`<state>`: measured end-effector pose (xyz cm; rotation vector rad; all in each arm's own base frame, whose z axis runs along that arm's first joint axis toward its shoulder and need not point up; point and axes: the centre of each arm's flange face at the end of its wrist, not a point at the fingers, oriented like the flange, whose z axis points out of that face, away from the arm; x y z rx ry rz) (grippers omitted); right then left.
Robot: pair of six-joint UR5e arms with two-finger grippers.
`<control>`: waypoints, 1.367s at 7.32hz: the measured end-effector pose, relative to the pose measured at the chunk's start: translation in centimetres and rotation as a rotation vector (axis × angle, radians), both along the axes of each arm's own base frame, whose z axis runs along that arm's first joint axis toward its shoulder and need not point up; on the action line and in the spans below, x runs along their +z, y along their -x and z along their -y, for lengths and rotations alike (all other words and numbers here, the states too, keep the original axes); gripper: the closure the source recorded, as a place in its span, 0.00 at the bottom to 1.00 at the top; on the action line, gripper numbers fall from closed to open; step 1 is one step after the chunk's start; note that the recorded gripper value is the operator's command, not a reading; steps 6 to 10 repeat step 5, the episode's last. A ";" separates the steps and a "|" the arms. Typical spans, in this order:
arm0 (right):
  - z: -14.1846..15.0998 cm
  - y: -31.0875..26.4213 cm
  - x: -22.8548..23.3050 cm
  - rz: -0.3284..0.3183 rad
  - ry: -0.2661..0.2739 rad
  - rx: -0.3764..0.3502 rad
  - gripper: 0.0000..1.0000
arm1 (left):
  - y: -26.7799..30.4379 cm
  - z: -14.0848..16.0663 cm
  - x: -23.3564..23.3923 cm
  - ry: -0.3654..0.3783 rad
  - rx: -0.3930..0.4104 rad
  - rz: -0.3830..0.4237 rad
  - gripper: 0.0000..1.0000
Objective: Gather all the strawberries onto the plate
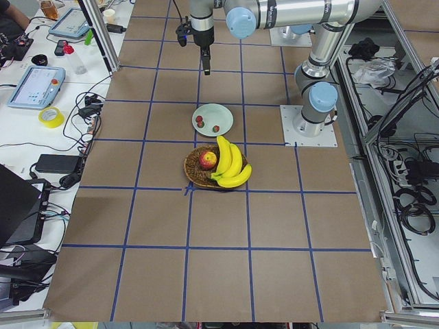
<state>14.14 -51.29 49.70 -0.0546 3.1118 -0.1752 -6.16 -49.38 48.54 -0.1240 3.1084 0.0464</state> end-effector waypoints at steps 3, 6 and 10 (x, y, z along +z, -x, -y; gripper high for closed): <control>0.0 0.0 0.0 0.001 -0.001 0.000 0.00 | 6.8 -3.9 2.2 0.046 -0.092 0.005 0.00; 0.0 0.0 0.0 0.001 -0.002 0.000 0.00 | 9.0 -5.5 3.0 0.064 -0.126 -0.001 0.00; 0.0 0.0 0.0 0.001 -0.002 0.000 0.00 | 9.0 -5.5 3.0 0.064 -0.126 -0.001 0.00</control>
